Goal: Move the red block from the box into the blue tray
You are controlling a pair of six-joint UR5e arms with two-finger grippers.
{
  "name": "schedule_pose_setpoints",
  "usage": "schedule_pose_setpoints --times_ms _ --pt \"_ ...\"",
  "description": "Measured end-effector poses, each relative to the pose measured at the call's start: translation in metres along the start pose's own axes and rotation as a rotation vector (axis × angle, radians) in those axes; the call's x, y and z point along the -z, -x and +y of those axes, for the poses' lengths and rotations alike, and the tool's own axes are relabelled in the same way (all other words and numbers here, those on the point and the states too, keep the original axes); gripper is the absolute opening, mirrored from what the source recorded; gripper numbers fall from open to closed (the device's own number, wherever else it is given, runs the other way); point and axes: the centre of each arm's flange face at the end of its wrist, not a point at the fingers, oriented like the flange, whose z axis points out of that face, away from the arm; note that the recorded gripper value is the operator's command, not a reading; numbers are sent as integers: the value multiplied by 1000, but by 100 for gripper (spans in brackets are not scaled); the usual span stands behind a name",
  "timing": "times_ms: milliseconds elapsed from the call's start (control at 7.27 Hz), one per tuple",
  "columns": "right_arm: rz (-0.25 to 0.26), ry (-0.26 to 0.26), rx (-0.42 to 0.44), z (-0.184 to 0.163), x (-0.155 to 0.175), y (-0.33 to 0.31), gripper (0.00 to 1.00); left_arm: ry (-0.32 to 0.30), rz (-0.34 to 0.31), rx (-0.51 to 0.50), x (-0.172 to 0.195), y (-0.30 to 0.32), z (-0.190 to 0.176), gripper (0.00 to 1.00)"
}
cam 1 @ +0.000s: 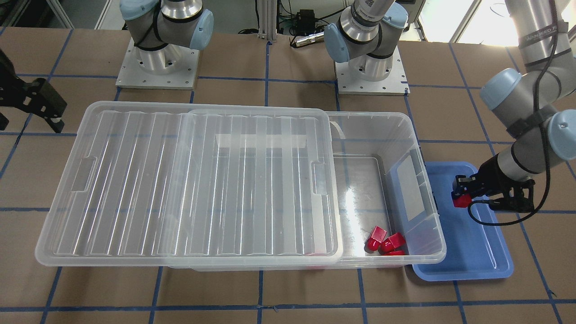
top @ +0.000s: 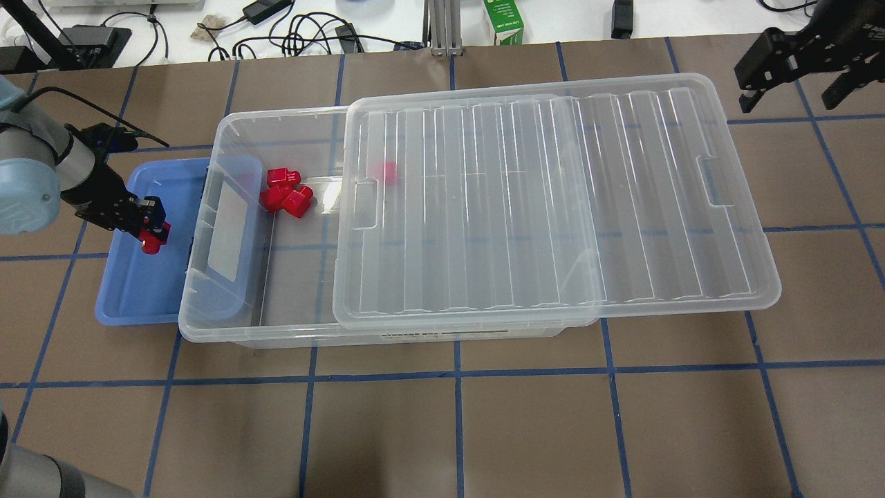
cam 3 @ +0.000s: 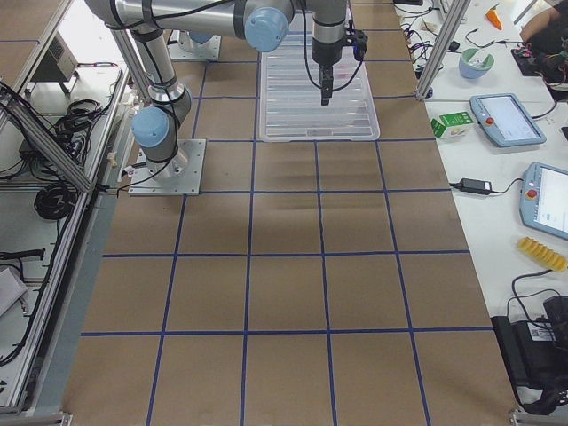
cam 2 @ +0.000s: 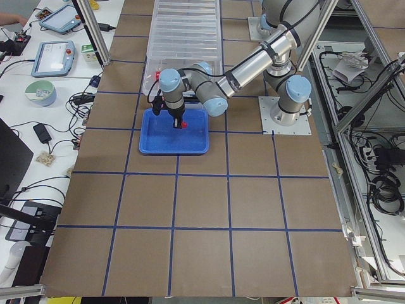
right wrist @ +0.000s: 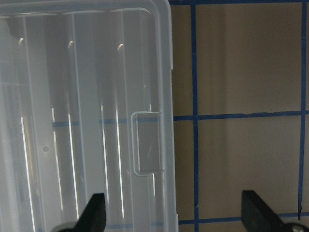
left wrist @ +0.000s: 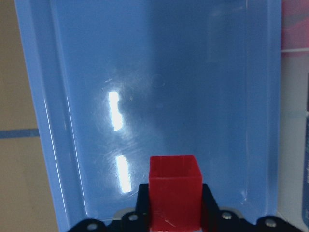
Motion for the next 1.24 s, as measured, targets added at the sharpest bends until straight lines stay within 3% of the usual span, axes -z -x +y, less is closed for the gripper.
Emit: schedule_pose_setpoints --times_ms 138,275,413,550,826,963,1239 --pt "-7 42 -22 4 -22 -26 100 0 -1 -4 -17 2 -1 6" --pt "-15 77 -31 10 -56 -45 100 3 0 -10 -29 2 0 63" --pt "-13 72 -23 16 -90 -57 100 3 0 -13 -35 2 0 96" --pt "-6 57 -9 22 -118 -60 100 -2 -4 -13 -36 3 0 100" --pt "3 41 -3 32 -142 -58 100 -11 -29 -12 -21 1 0 100" --pt "3 43 -3 34 -146 -57 100 -1 -51 -18 2 -5 -1 100" --pt "0 49 -7 35 -150 -56 100 21 -67 -14 82 -42 -8 100"
